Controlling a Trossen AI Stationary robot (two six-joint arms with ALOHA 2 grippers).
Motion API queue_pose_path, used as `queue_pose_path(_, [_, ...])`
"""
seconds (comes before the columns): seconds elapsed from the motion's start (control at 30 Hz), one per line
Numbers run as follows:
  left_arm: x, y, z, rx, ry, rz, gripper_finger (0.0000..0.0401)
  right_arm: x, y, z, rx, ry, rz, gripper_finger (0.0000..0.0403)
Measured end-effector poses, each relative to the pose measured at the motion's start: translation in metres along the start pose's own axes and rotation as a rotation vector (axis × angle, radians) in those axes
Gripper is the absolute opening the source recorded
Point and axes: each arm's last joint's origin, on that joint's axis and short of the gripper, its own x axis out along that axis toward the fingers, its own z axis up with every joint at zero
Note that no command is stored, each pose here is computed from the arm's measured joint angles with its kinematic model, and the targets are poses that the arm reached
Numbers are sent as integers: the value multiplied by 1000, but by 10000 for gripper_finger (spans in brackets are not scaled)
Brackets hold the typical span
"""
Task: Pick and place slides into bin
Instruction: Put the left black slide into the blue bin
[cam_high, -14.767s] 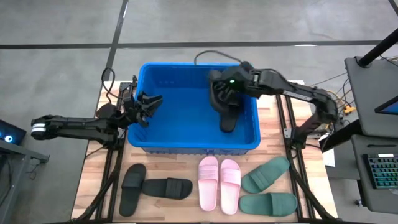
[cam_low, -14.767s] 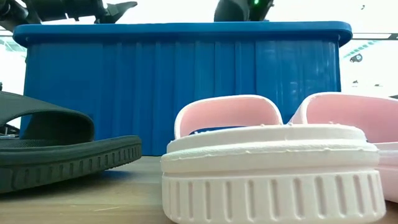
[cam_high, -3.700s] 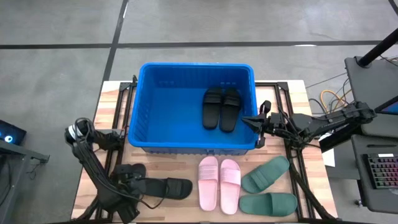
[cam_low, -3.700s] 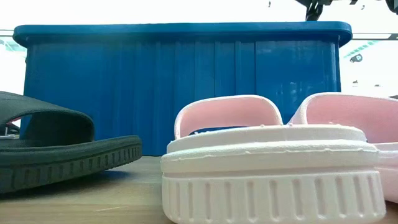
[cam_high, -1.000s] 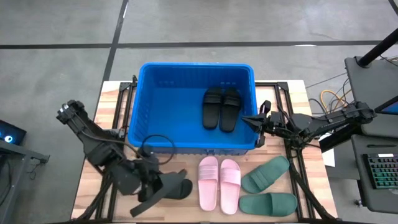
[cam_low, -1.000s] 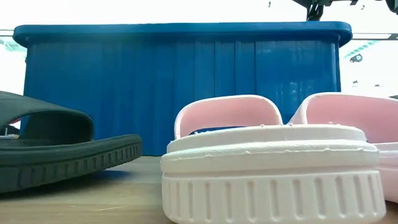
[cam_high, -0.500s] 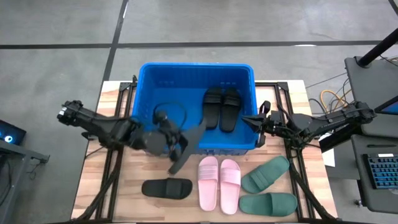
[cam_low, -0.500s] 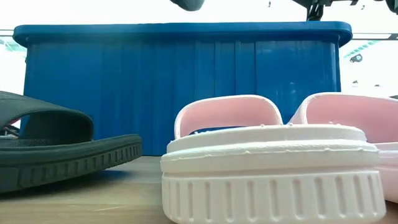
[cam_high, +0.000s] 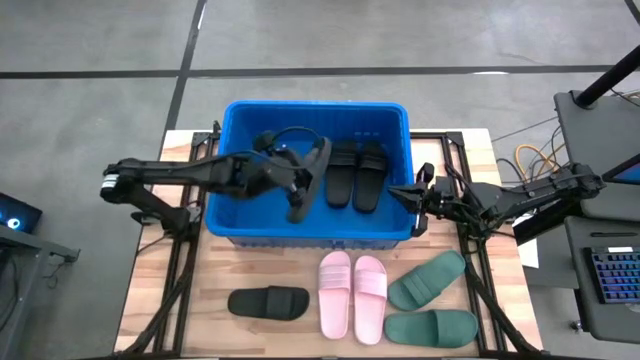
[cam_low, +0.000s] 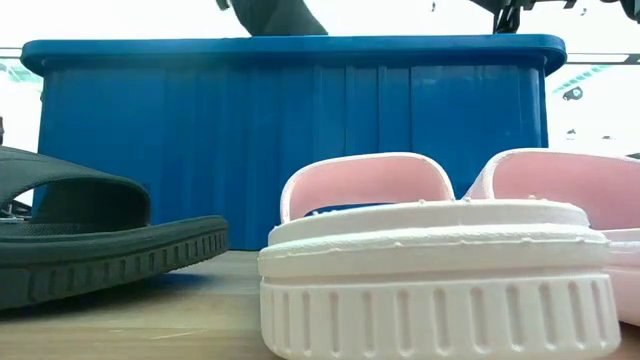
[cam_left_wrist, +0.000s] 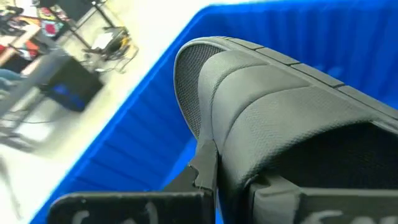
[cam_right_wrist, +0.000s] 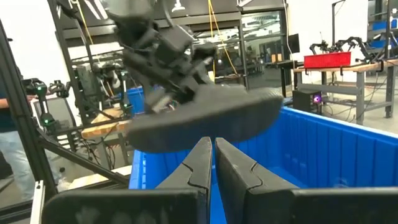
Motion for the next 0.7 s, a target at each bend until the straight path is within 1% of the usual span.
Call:
queue_pose_path(0.17, [33,7,-9,154,123,59,0,0,0,0,11,0,0,13])
queue_pose_path(0.33, [63,20,-23,190,263,130,0,0,0,0,15,0,0,13])
queue_pose_path(0.47, [79,29,-33,243,361,255,0,0,0,0,47,0,0,13])
queue_pose_path(0.63, [99,34,-42,325,444,274,0,0,0,0,79,-2,-7,13])
queue_pose_path(0.7, [106,35,-49,363,498,293,0,0,-1,0,82,-5,-31,13])
